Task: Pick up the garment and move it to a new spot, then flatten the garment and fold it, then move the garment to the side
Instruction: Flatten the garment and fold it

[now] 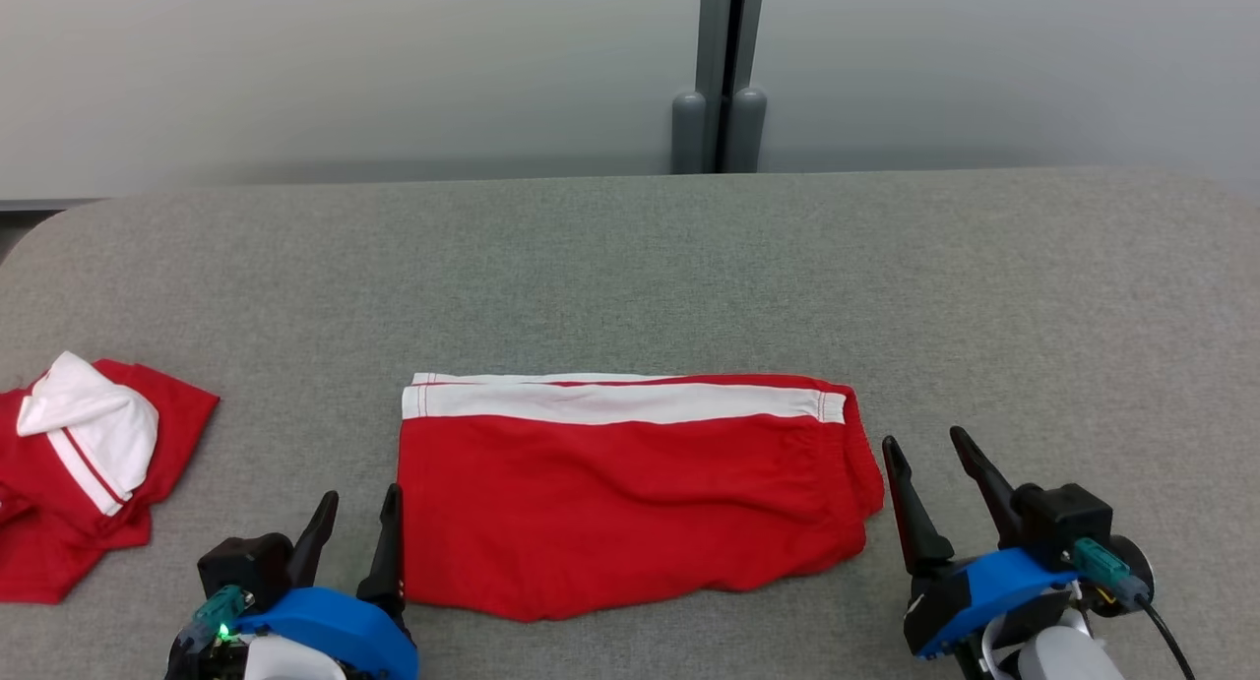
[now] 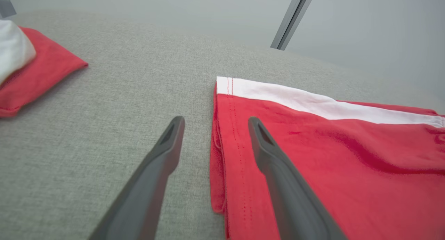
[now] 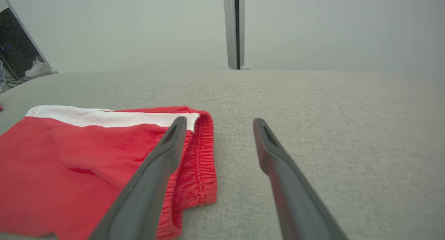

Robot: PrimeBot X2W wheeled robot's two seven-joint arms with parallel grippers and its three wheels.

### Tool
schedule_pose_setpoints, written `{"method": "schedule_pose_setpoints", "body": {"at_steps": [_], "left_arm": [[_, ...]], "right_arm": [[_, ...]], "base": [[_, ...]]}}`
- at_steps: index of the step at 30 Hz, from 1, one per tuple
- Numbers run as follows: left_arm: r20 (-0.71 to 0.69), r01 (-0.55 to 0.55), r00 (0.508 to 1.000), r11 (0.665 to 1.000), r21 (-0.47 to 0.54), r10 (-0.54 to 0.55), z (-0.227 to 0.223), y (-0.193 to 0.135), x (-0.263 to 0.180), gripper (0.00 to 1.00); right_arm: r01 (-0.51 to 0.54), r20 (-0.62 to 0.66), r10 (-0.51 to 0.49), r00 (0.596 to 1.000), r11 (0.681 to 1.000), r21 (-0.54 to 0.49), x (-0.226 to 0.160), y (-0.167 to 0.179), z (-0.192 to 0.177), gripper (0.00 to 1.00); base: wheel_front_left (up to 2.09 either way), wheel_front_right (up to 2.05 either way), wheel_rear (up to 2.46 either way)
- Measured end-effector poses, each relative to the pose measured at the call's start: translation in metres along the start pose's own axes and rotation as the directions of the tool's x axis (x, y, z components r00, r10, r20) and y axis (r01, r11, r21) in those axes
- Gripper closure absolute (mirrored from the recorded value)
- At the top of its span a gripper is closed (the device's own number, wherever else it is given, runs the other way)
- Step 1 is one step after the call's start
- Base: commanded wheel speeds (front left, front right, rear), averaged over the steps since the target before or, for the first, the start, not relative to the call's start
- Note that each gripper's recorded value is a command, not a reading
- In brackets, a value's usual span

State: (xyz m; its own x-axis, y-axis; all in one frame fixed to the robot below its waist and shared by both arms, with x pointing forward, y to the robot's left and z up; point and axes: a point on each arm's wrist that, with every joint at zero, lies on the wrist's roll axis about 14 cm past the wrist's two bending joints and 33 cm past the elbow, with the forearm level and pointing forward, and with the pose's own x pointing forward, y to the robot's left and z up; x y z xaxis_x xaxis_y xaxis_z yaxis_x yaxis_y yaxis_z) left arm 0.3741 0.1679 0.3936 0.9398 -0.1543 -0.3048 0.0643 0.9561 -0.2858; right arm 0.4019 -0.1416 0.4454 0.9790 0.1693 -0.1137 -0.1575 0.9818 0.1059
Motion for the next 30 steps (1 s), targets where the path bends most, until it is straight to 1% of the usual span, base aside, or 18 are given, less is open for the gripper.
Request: {"method": "schedule_pose_setpoints", "body": {"at_steps": [5, 8, 11, 15, 17, 21, 28, 29, 30], "left_arm": [[0.002, -0.032, 0.999, 0.999, 0.003, 0.032, -0.004, 0.011, -0.004, 0.0], [-0.008, -0.05, 0.999, 0.999, 0.002, 0.05, -0.008, 0.017, -0.005, 0.0], [-0.014, -0.079, 0.997, 0.997, 0.008, 0.079, -0.011, 0.027, -0.007, 0.0], [-0.02, -0.086, 0.996, 0.996, 0.004, 0.086, -0.013, 0.031, -0.007, 0.0], [-0.023, -0.089, 0.996, 0.996, 0.007, 0.089, -0.013, 0.033, -0.007, 0.0], [-0.022, -0.083, 0.996, 0.996, 0.012, 0.083, -0.011, 0.034, -0.005, 0.0], [-0.008, -0.055, 0.998, 0.998, 0.018, 0.055, -0.006, 0.026, 0.0, 0.0], [-0.007, -0.051, 0.999, 0.998, 0.021, 0.052, -0.006, 0.025, 0.0, 0.0], [-0.005, -0.049, 0.999, 0.999, 0.022, 0.049, -0.005, 0.025, 0.001, 0.0]], "right_arm": [[-0.062, -0.035, 0.061, 0.998, 0.998, -0.026, 0.025, 0.017, -0.006, 0.0], [-0.091, -0.088, 0.088, 0.992, 0.995, -0.04, 0.037, 0.024, -0.021, 0.0], [-0.105, -0.149, 0.099, 0.984, 0.994, -0.036, 0.043, 0.028, -0.04, 0.0], [-0.09, -0.223, 0.083, 0.971, 0.996, -0.025, 0.043, 0.023, -0.064, 0.0], [-0.082, -0.25, 0.077, 0.965, 0.997, -0.011, 0.041, 0.022, -0.073, 0.0], [-0.082, -0.257, 0.089, 0.962, 0.996, 0.039, 0.038, 0.027, -0.077, 0.0], [-0.125, -0.241, 0.164, 0.957, 0.978, 0.169, 0.03, 0.057, -0.076, 0.0], [-0.128, -0.236, 0.17, 0.957, 0.974, 0.185, 0.03, 0.06, -0.075, 0.06], [-0.129, -0.232, 0.175, 0.957, 0.971, 0.2, 0.029, 0.063, -0.075, 0.16]], "base": [[0.0, 0.0, 0.0], [0.0, 0.0, 0.0], [0.0, 0.0, 0.0], [0.0, 0.0, 0.0], [0.0, 0.0, 0.0], [0.0, 0.0, 0.0], [0.0, 0.0, 0.0], [0.0, 0.0, 0.0], [0.0, 0.0, 0.0]]}}
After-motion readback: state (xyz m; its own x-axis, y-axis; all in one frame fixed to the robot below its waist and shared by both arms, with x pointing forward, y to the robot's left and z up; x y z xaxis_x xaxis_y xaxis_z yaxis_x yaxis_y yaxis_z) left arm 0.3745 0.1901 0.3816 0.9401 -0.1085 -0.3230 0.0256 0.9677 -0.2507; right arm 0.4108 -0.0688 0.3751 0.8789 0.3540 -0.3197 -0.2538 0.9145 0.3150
